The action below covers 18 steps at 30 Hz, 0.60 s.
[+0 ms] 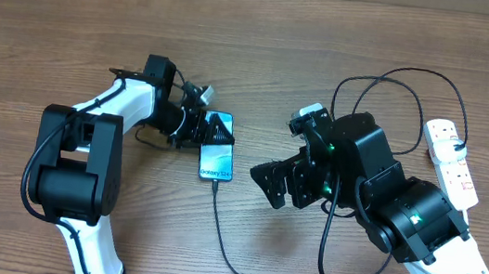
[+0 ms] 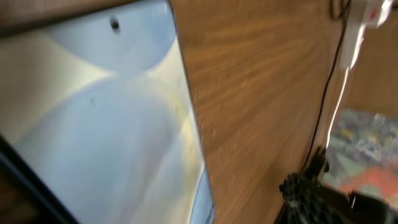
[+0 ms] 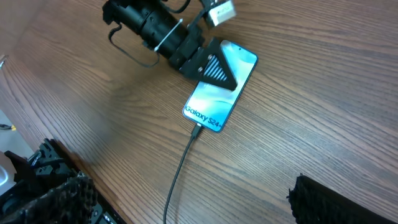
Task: Plug charger to phone and switch on socket
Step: 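Open the left gripper and let go of the phone lying on the table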
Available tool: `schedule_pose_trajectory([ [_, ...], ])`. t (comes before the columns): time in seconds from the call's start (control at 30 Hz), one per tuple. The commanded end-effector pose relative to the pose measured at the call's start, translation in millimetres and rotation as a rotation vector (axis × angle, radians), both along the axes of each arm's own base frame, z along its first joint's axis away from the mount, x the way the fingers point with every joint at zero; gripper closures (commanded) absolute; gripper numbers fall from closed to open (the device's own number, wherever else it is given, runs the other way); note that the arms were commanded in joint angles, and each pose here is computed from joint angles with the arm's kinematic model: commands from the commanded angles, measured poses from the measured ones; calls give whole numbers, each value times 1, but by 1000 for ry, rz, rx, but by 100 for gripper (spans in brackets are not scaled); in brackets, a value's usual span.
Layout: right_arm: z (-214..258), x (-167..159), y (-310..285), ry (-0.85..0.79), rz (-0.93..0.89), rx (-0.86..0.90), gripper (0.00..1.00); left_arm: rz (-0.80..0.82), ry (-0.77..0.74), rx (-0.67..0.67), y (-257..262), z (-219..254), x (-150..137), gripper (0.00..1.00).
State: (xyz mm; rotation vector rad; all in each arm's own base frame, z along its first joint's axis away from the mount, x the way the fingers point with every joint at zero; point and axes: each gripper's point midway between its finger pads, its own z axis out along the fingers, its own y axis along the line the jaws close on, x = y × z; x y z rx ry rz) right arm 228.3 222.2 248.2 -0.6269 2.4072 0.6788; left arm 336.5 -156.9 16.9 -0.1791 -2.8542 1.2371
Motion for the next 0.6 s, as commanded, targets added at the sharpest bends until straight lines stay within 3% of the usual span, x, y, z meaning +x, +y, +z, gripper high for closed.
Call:
schedule_pose_trajectory([
  [0.0, 3, 2, 1, -7, -2, 12, 0, -105, 81, 278, 40, -57, -37, 28],
  [0.17, -1, 4, 3, 2, -2, 5, 0, -118, 84, 410, 61, -66, -38, 28],
  [0.3, -7, 4, 3, 24, -2, -10, 0, -25, 110, 505, 74, -73, -31, 20],
  [0.43, -9, 5, 4, 27, -3, -12, 0, 97, 112, 443, 62, -71, -14, 16],
  [0.57, -9, 5, 4, 28, -2, -13, 0, 110, 90, 318, 42, -62, -5, 16],
])
